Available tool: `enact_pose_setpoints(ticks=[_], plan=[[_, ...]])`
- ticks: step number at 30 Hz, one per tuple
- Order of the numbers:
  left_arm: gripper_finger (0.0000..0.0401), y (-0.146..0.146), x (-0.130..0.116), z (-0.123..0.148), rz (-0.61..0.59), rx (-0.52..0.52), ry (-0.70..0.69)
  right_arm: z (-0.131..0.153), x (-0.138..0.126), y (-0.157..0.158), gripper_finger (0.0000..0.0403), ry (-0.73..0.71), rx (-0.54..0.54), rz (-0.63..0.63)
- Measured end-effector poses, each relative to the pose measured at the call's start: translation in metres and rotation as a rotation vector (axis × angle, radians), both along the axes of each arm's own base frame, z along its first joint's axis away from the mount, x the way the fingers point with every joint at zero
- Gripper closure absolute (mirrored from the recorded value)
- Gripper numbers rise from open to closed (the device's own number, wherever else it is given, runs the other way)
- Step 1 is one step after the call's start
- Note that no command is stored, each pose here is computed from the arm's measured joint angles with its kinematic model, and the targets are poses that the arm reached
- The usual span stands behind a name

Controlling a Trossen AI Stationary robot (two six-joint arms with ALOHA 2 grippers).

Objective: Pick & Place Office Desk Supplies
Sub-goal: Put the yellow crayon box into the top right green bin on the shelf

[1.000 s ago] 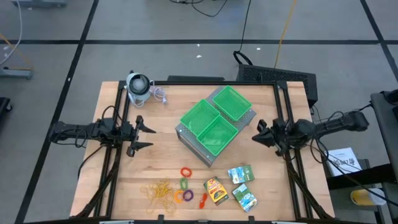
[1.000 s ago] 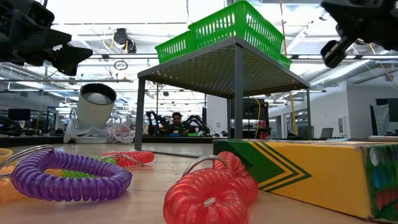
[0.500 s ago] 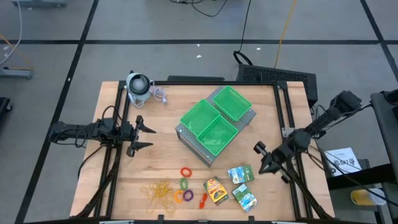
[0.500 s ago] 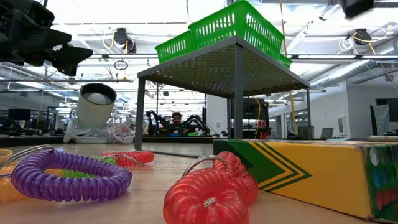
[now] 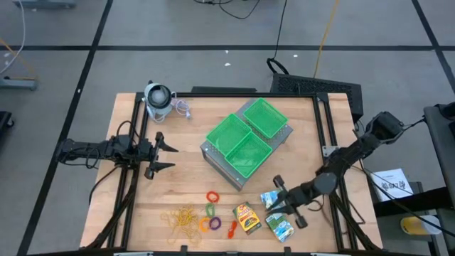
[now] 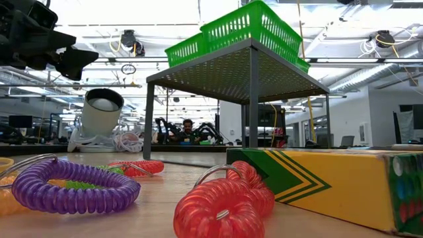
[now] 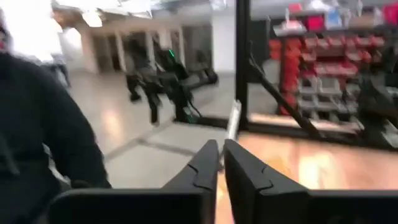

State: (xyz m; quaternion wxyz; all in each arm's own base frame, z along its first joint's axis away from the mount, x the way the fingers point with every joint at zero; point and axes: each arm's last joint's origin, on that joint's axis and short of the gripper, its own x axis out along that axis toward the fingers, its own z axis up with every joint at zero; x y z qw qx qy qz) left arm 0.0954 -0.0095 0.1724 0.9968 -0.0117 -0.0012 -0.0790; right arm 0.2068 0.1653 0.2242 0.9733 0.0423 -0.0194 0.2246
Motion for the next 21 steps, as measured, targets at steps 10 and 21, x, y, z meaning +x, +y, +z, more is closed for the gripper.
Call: enact_pose_setpoints(ticks=[10, 21], plan=[[0.0137, 0.000, 0.000, 0.000, -0.001, 0.000, 0.002, -0.015, 0.009, 0.001, 0.0197, 0.426, -0.104, -0.207], [0.0137, 0.000, 0.000, 0.000, 0.000, 0.000, 0.002, -0.024, -0.012, 0.022, 0.0145, 0.733, 0.189, -0.006]])
